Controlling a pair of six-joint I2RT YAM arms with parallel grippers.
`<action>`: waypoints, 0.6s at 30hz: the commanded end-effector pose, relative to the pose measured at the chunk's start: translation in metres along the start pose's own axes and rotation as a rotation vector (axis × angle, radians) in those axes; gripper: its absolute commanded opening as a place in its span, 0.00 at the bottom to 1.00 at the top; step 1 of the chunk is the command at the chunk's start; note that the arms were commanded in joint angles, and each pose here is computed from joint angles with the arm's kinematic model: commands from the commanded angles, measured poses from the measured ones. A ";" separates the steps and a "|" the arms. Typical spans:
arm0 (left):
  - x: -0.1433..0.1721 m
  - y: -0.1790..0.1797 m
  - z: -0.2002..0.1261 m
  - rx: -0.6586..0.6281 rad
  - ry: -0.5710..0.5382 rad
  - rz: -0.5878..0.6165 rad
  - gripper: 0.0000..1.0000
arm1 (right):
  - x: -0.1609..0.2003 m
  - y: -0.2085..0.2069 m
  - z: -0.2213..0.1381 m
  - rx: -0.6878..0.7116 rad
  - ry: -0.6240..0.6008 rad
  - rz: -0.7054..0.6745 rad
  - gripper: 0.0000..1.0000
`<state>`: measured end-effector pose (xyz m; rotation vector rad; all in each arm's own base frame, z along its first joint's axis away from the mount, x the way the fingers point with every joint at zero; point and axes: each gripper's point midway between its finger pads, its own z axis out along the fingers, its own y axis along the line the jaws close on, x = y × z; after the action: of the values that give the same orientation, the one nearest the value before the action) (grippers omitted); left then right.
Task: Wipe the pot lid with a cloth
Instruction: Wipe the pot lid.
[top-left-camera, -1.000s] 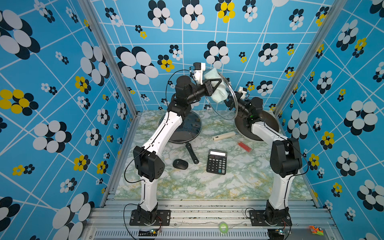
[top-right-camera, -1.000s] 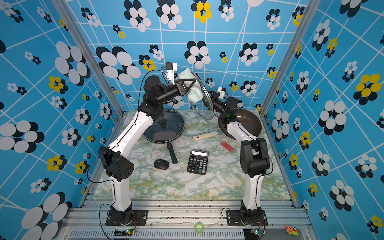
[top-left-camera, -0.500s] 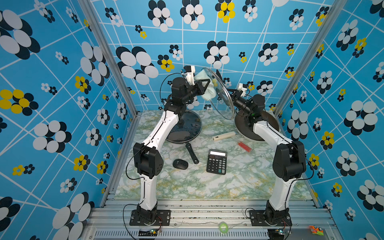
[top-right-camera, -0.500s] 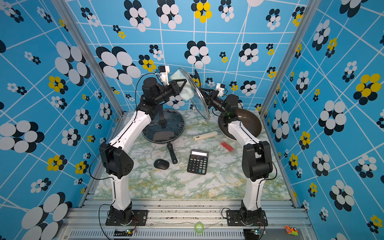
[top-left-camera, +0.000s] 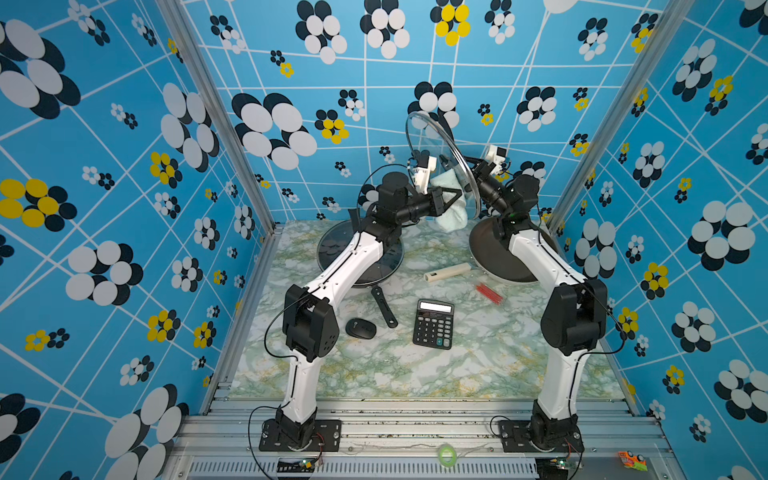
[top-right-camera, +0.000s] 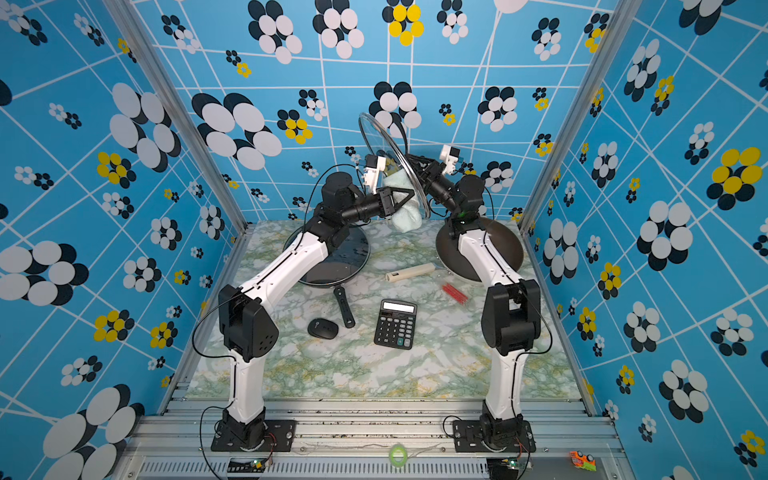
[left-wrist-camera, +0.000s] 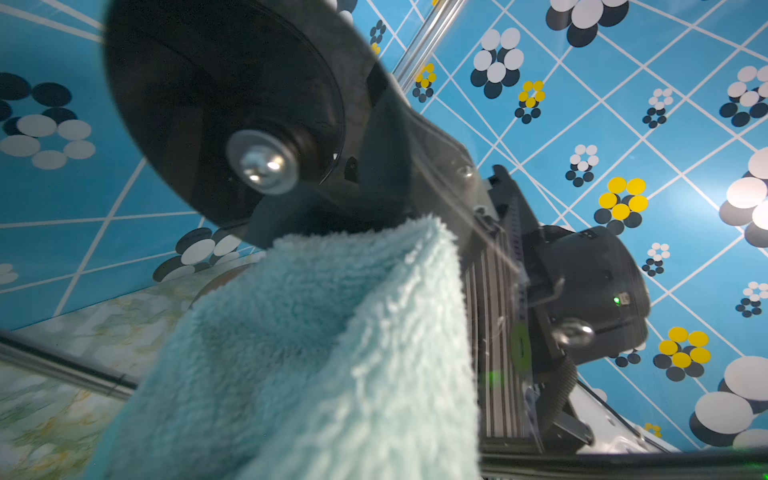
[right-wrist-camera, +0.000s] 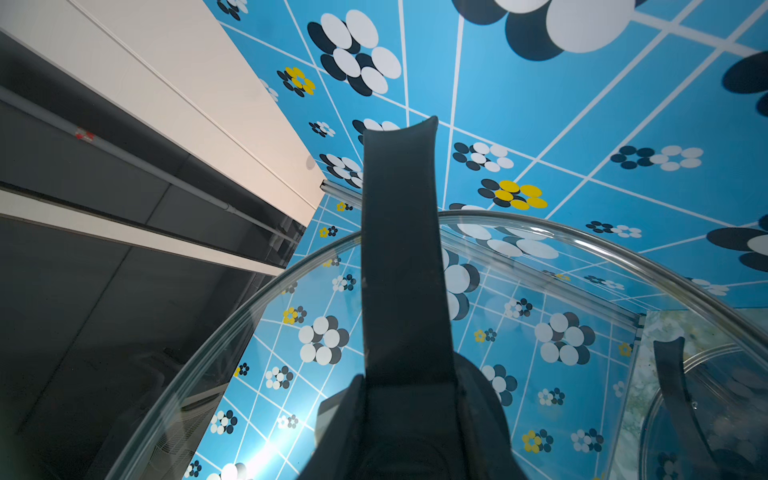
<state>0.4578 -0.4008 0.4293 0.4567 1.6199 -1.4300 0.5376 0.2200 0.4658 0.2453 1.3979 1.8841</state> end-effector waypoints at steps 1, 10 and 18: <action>-0.061 -0.101 -0.029 0.204 -0.130 0.190 0.00 | 0.010 0.038 0.007 -0.119 0.013 -0.070 0.00; -0.138 -0.079 -0.073 0.015 -0.367 0.316 0.00 | 0.026 0.040 -0.003 -0.115 0.057 -0.085 0.00; -0.159 0.003 -0.091 -0.176 -0.446 0.262 0.00 | 0.038 0.067 -0.009 -0.152 0.098 -0.126 0.00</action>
<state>0.4988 -0.2914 0.5310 0.2802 1.3490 -1.1497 0.5406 0.2384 0.4109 0.2948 1.5352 1.9107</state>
